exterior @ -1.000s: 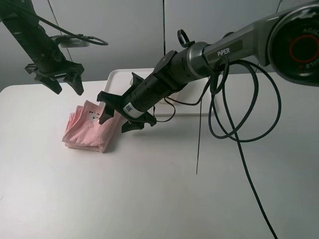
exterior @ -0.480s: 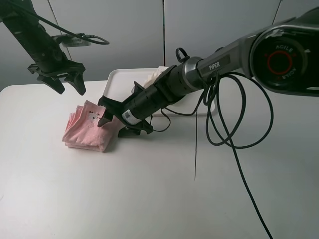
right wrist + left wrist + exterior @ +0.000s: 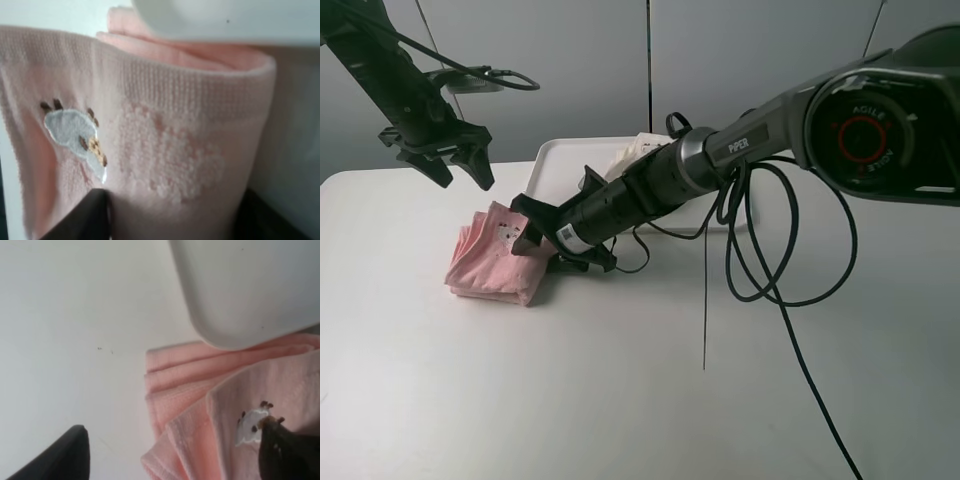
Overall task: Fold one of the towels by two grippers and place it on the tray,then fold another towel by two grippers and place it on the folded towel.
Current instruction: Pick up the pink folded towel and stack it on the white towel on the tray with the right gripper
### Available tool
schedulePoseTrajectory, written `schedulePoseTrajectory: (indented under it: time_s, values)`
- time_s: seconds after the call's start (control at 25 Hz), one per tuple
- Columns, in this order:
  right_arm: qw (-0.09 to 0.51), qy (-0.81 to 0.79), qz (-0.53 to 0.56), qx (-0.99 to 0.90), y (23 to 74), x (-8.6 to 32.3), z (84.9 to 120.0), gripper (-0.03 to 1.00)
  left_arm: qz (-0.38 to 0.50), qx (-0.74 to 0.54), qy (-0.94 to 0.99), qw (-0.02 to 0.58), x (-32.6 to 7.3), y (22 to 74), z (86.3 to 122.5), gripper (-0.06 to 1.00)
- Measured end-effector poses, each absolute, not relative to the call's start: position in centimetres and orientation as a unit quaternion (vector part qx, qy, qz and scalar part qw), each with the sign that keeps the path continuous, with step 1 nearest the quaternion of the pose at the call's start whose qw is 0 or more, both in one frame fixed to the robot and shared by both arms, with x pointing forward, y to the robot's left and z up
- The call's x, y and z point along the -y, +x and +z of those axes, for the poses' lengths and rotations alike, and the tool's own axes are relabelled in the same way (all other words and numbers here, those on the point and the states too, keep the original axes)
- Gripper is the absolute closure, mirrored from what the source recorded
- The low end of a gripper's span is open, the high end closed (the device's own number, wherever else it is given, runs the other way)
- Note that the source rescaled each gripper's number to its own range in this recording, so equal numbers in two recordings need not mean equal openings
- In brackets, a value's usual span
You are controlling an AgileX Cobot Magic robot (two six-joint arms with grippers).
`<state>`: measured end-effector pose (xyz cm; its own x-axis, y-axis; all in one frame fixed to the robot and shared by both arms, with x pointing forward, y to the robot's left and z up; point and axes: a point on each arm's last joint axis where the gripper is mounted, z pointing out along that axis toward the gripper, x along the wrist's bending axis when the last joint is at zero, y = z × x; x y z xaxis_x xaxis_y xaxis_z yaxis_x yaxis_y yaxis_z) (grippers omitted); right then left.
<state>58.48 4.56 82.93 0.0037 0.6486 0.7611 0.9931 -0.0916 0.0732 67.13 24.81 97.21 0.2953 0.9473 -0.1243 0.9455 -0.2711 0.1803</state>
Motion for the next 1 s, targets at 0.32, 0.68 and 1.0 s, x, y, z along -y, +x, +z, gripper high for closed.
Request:
schedulePoseTrajectory:
  time_s: [0.32, 0.68, 1.0]
  values:
    - [0.240, -0.625, -0.346, 0.657, 58.2, -4.9, 82.7, 0.90, 0.006, -0.588, 0.801, 0.111, -24.8, 67.1, 97.2, 0.05]
    - [0.241, -0.576, -0.379, 0.683, 58.1, -5.2, 86.5, 0.90, 0.004, -0.582, 0.804, 0.123, -24.6, 67.2, 97.8, 0.05]
    - [0.186, -0.543, -0.397, 0.716, 61.6, -2.6, 91.2, 0.90, -0.021, -0.566, 0.803, 0.185, -24.2, 67.8, 101.2, 0.05]
